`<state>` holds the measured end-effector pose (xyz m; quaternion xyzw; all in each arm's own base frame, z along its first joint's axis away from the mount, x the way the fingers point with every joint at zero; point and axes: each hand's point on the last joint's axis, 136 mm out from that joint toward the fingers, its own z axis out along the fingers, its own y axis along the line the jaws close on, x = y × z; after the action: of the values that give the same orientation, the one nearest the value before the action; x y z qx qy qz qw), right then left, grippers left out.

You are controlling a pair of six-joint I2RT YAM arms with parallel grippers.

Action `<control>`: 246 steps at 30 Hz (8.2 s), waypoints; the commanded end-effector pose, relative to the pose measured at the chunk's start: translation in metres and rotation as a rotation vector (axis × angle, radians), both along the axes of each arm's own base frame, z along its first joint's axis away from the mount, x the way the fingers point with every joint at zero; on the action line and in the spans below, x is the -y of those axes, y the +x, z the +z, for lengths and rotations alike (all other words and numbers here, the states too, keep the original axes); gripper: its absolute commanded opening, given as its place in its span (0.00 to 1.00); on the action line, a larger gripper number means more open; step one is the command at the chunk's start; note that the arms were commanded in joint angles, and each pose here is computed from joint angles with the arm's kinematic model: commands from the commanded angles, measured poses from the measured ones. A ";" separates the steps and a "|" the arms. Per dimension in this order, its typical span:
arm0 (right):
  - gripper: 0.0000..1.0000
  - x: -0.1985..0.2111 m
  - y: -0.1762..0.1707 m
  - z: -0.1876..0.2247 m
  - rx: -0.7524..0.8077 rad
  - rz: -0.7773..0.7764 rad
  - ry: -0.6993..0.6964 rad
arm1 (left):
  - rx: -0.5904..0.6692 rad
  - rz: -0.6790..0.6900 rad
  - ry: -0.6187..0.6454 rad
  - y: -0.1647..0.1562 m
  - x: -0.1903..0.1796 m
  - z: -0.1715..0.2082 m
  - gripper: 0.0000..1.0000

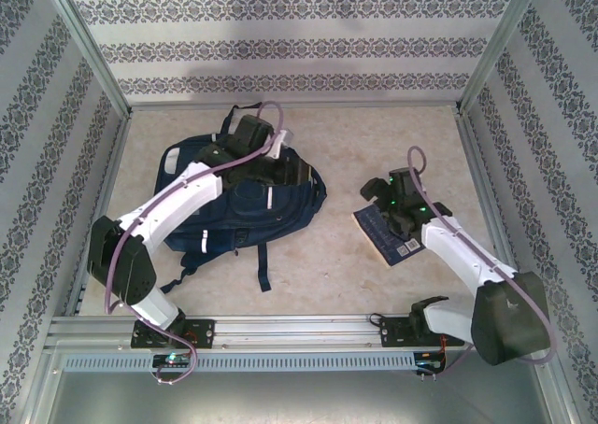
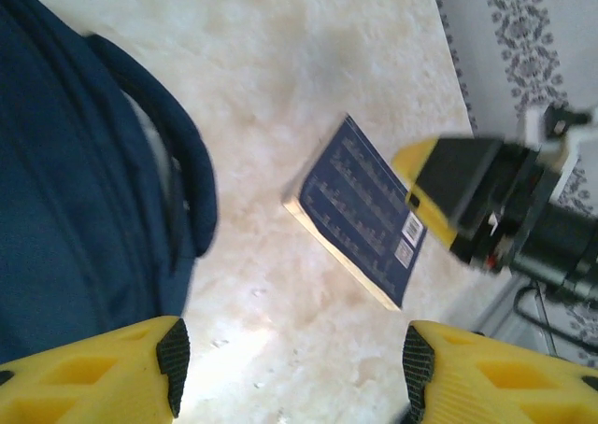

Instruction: Pack the student bag

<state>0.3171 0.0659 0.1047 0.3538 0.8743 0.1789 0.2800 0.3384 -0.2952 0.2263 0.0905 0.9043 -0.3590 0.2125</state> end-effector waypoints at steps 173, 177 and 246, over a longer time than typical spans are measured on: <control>0.60 -0.002 -0.095 -0.091 -0.190 0.144 0.280 | -0.398 -0.300 -0.021 -0.058 0.182 -0.164 0.50; 0.59 -0.003 -0.095 -0.091 -0.189 0.145 0.289 | -0.405 -0.323 -0.075 -0.061 0.192 -0.149 0.50; 0.00 -0.081 -0.101 0.152 0.677 0.613 0.609 | -0.159 -0.169 -0.276 -0.047 0.067 -0.008 0.77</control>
<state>0.2283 0.1341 0.2153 0.1607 0.7274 0.5805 0.3288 0.2926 -0.3763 0.2105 0.1016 0.8539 -0.4982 0.1108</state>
